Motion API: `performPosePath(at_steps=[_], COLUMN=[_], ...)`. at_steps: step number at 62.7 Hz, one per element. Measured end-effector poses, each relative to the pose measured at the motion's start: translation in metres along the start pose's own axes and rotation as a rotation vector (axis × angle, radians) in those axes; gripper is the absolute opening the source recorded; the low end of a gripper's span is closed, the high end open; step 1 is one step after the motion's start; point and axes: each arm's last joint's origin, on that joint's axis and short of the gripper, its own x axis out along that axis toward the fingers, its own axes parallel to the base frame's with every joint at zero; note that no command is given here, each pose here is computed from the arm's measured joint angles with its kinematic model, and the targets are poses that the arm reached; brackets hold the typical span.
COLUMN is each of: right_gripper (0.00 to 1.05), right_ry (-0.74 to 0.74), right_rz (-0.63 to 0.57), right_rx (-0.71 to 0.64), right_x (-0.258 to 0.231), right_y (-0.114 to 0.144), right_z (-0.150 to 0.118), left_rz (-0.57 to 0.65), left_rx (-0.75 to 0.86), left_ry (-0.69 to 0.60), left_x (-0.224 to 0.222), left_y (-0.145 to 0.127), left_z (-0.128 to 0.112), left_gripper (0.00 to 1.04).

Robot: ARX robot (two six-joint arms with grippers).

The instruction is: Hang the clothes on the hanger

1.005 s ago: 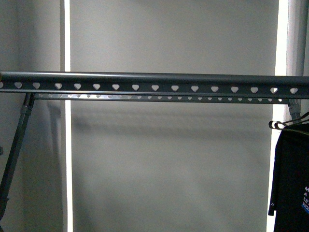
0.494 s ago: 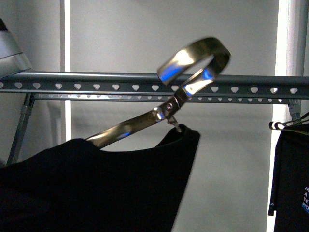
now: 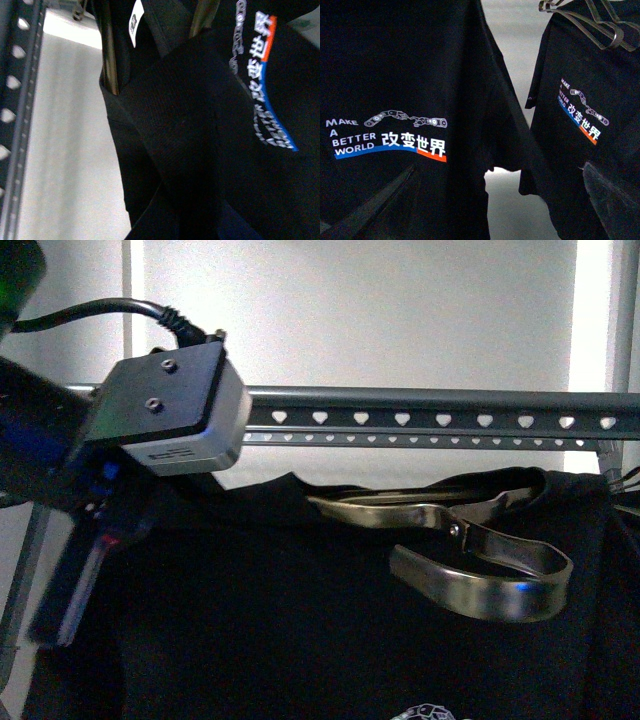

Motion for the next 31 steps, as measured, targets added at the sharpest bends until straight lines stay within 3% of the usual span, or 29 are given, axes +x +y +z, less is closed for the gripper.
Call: performPosePath(at_steps=[19,22,25,27,31], right_gripper=[0.97,0.97,0.97,0.97,0.97], right_ry=[0.0,0.031,0.128,0.143,0.13], right_rz=[0.0,0.038,0.209,0.26,0.289], right_rx=[0.0,0.02,0.106,0.135,0.143], right_x=[0.0,0.0,0.004,0.007,0.012], right_y=[0.0,0.0,-0.004,-0.008,-0.015], right_z=[0.0,0.0,0.003,0.009,0.02], left_rz=[0.013,0.013,0.014,0.014,0.013], left_rx=[0.053,0.054,0.054,0.054,0.055], left_ry=[-0.003,-0.002,0.002,0.005,0.002], left_x=[0.007,0.007,0.007,0.007,0.007], left_y=[0.001,0.001,0.001,0.001,0.001], left_z=[-0.003,-0.003,-0.004,-0.004,-0.003], left_gripper=[0.04,0.04,0.04,0.04,0.04])
